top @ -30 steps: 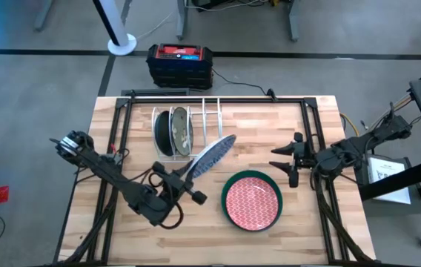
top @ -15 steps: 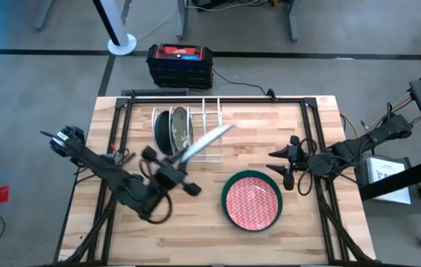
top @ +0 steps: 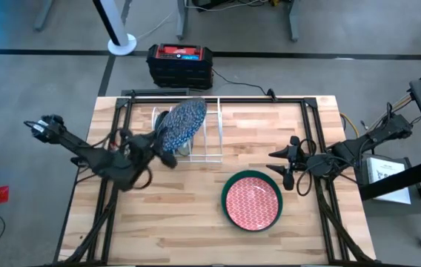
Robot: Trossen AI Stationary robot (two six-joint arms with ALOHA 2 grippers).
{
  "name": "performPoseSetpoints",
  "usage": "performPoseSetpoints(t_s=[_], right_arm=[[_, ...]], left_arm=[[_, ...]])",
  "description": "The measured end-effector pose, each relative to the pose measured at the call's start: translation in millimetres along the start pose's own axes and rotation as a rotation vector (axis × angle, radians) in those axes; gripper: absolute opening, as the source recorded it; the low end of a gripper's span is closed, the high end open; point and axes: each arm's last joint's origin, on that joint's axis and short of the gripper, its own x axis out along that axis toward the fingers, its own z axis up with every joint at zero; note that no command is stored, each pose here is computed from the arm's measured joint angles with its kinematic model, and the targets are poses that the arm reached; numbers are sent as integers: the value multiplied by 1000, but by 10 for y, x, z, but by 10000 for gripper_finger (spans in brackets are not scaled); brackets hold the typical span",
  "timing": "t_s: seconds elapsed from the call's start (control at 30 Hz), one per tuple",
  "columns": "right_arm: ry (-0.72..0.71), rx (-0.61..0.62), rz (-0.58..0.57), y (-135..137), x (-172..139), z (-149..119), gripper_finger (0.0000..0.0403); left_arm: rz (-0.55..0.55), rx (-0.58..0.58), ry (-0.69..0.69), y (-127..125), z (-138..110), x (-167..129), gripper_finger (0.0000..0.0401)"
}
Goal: Sort dishes
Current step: Put the blue pattern plate into the white dish rack
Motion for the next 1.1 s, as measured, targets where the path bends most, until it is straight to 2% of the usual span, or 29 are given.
performPoseSetpoints(t_s=[0.17,0.3,0.57,0.9,1.1], right_arm=[[6,15,-3,6,12,-9,204],[20,15,-9,17,38,-32,203],[33,12,-15,31,66,-48,204],[33,14,-15,31,66,-48,201],[33,20,-15,31,66,-48,201]], left_arm=[[126,-53,-10,15,-13,256,14],[167,-61,-13,-52,0,381,12],[225,9,-10,-284,-88,596,12],[278,-1,-14,-287,-100,731,12],[289,-29,-19,-339,-224,759,12]])
